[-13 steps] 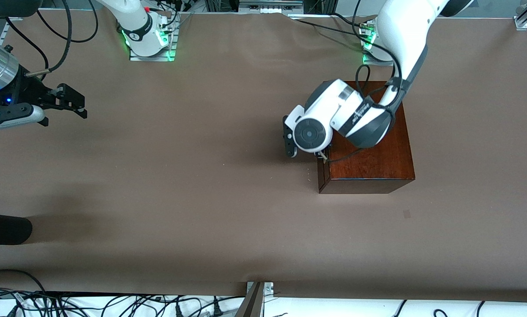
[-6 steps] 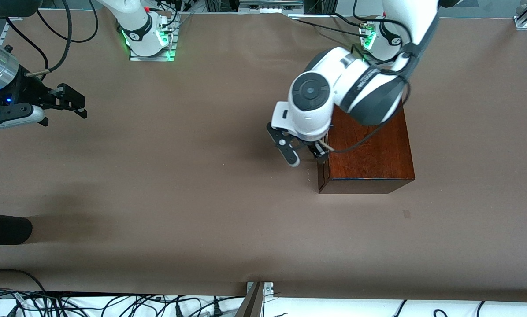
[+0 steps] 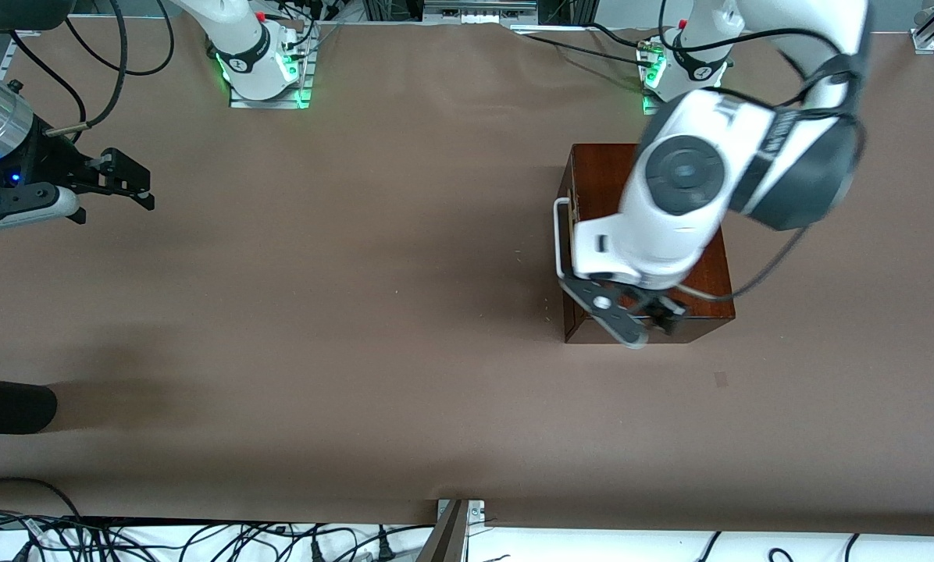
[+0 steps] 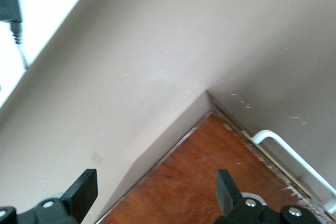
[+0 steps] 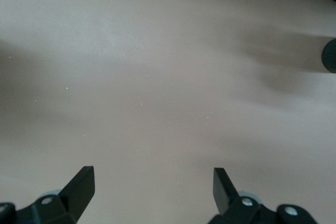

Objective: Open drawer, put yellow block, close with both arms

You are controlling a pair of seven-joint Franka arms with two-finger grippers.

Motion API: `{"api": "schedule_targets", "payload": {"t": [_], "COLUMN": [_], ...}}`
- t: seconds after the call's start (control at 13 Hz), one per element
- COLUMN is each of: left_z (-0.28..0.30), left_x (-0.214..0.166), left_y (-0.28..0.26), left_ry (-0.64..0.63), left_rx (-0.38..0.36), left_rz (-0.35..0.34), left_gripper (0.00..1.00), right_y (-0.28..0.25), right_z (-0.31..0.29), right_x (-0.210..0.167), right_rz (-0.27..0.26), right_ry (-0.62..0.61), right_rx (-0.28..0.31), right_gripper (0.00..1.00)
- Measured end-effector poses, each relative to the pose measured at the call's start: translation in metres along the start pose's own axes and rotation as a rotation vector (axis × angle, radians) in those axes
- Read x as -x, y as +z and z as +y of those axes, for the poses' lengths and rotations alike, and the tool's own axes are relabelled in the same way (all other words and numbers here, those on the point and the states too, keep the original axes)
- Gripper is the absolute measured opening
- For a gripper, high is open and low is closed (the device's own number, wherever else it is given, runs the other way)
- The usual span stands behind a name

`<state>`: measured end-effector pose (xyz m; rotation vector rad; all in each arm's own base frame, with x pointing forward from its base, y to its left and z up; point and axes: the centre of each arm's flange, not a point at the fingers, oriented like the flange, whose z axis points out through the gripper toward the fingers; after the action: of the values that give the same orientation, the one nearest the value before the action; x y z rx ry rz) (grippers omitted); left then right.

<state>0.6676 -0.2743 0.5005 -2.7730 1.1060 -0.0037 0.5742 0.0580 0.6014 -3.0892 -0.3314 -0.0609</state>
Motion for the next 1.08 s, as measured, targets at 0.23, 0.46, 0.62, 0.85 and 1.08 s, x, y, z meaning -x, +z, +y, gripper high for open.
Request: {"api": "schedule_targets", "payload": {"t": [0.23,0.46,0.62,0.85,1.08], "left_z": [-0.051,-0.094,-0.103,-0.131,-0.133], "left_x": [0.022,0.055,0.083,0.117,0.144], "left_y": [-0.016,-0.050,-0.081,-0.092,-0.072], "left_ry": [-0.230,-0.364,-0.551,-0.750,-0.807], "left_rx": [-0.022,-0.039,-0.011,0.041,0.116], "left_rz": [0.029,0.063,0.063,0.121,0.150], "left_gripper": [1.00,1.00,1.00,1.00,1.00], "right_y": [0.000,0.000,0.000,0.000,-0.001], "right_z": [-0.001,-0.001,-0.001,-0.002,-0.002], "right_x": [0.000,0.000,0.000,0.000,0.000], "right_rz": [0.000,0.001,0.001,0.001,0.001], "right_ry": [-0.001,-0.002,-0.002,-0.003,-0.003], "right_rx": [0.000,0.000,0.000,0.000,0.000], "right_gripper": [1.00,1.00,1.00,1.00,1.00]}}
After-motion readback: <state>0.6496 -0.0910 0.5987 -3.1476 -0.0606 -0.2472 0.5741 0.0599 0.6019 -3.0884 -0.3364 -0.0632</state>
